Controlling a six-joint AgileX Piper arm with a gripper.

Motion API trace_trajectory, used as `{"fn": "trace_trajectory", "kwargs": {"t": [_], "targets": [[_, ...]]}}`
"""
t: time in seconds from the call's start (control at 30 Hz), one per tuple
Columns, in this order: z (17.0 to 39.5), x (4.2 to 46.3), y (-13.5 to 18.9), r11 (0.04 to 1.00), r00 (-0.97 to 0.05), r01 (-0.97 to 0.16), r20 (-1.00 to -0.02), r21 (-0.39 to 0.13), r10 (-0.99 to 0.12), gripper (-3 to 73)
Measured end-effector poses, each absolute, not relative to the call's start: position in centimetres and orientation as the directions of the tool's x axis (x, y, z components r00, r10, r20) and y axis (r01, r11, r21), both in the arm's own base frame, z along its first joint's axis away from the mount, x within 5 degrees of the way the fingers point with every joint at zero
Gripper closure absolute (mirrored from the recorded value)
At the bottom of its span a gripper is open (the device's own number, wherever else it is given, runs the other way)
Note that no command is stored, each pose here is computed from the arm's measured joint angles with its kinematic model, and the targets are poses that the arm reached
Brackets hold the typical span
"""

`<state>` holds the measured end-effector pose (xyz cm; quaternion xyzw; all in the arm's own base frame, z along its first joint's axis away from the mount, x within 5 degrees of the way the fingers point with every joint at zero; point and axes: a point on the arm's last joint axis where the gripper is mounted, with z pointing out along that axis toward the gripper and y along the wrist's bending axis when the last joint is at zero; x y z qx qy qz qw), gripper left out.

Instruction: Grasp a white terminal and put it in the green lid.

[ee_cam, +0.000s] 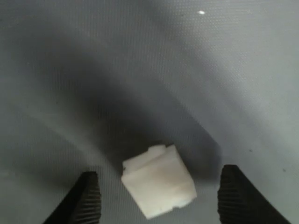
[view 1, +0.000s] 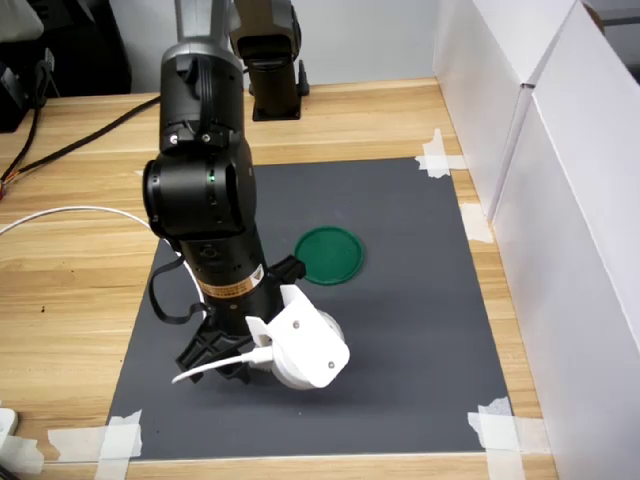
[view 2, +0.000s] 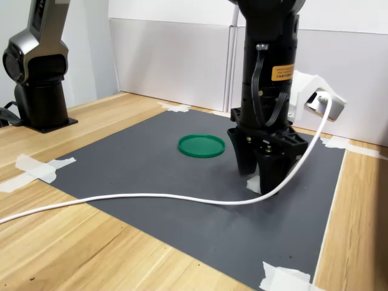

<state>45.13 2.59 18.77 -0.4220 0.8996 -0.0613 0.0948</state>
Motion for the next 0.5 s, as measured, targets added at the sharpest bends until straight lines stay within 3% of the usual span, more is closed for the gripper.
{"fn": "trace_trajectory", "kwargs": {"t": [0.2, 0.43, 0.5], "targets": [[18.73, 45.14, 2.59, 0.636, -0.626, -0.748, -0.118, -0.190, -0.771, 13.9], [18.73, 45.14, 2.59, 0.645, -0.634, -0.741, -0.120, -0.188, -0.764, 34.8], [18.73, 45.14, 2.59, 0.646, -0.636, -0.740, -0.121, -0.188, -0.763, 37.3]]}}
